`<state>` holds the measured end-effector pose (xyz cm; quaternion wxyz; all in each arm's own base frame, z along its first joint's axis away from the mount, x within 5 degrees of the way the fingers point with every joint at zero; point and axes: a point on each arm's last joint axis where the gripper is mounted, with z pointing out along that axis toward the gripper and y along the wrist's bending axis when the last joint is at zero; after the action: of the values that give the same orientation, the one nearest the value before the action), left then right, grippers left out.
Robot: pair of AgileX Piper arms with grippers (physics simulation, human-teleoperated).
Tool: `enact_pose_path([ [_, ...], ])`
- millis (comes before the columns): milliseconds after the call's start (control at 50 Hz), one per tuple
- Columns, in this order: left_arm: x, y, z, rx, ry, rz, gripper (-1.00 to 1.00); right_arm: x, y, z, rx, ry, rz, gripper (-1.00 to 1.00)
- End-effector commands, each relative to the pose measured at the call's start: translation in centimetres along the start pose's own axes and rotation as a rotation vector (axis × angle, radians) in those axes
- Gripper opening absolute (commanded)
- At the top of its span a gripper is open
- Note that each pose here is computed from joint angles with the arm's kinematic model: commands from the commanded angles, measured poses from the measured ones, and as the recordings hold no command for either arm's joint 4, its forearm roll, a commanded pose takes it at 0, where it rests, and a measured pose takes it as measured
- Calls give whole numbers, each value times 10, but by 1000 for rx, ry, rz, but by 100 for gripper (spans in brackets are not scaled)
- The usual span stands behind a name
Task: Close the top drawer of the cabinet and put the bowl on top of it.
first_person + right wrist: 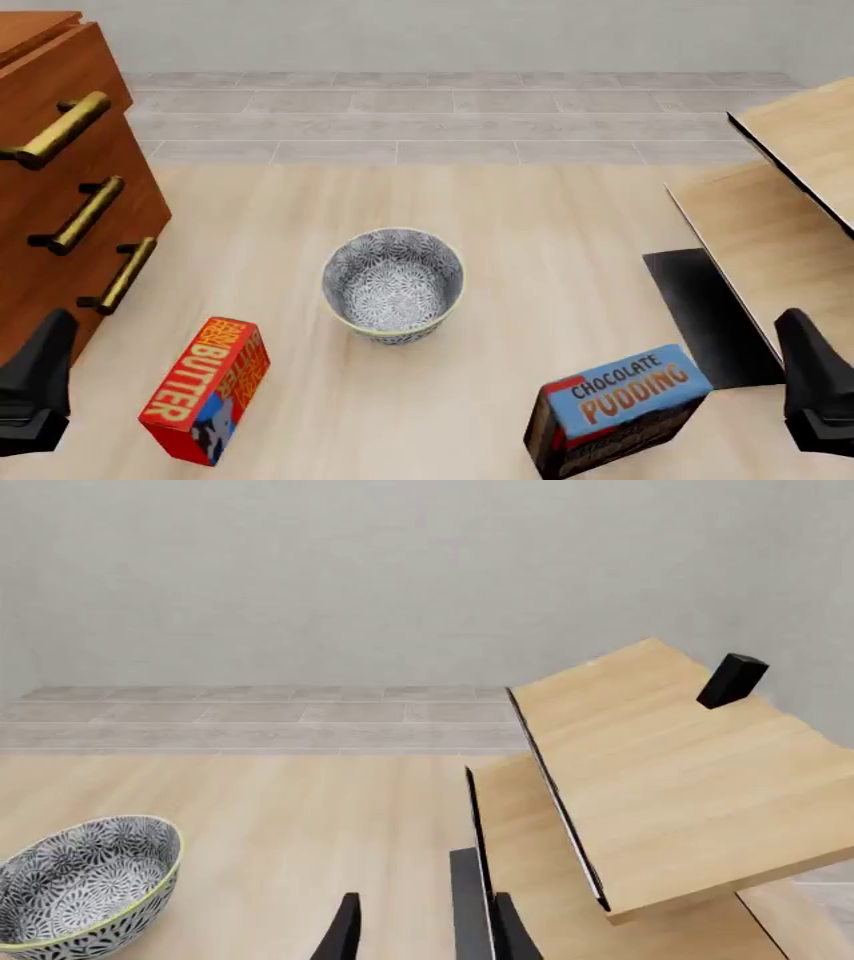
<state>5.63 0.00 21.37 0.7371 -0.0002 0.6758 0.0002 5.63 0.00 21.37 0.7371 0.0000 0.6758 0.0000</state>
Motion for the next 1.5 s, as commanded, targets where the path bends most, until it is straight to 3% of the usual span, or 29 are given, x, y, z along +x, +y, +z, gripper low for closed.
enact_pose_path([
  [20, -1, 0, 0, 1, 1, 0, 100, -1, 0, 0, 0, 1, 0, 100],
  [460, -1, 0, 0, 0, 0, 0, 100, -1, 0, 0, 0, 1, 0, 100],
  [520, -3, 0, 0, 0, -29, 40, 100, -1, 0, 0, 0, 0, 0, 100],
  [560, -3, 3, 0, -53, -25, 40, 100, -1, 0, 0, 0, 1, 0, 100],
  [580, -9, 2, -1, -34, -63, 38, 100, -1, 0, 0, 0, 1, 0, 100],
  [600, -10, 3, -1, -62, -41, -31, 100, -1, 0, 0, 0, 0, 0, 100],
  [620, -13, 4, -1, -70, -35, -41, 100, -1, 0, 0, 0, 1, 0, 100],
  [640, -22, 3, -2, -56, -61, -10, 100, -1, 0, 0, 0, 1, 0, 100],
  [740, -43, 2, -6, -38, -64, -29, 100, -1, 0, 0, 0, 0, 0, 100],
  [840, -56, 1, -8, -16, -63, -31, 100, -1, 0, 0, 0, 1, 0, 100],
  [960, -64, -3, 2, 48, -8, -41, 100, -1, 0, 0, 0, 1, 0, 100],
  [1120, -80, -6, 9, 110, 23, -9, 100, -1, 0, 0, 0, 1, 0, 100],
  [1280, -101, -8, 21, 113, 38, -38, 100, -1, 0, 0, 0, 1, 0, 100],
  [1340, -104, -8, 24, 116, 46, -51, 100, -1, 0, 0, 0, 0, 0, 100],
  [1420, -100, -13, 39, 144, 105, -121, 100, -1, 0, 0, 0, 1, 0, 100],
  [1500, -100, -12, 41, 134, 87, -92, 100, -1, 0, 0, 0, 1, 0, 100],
])
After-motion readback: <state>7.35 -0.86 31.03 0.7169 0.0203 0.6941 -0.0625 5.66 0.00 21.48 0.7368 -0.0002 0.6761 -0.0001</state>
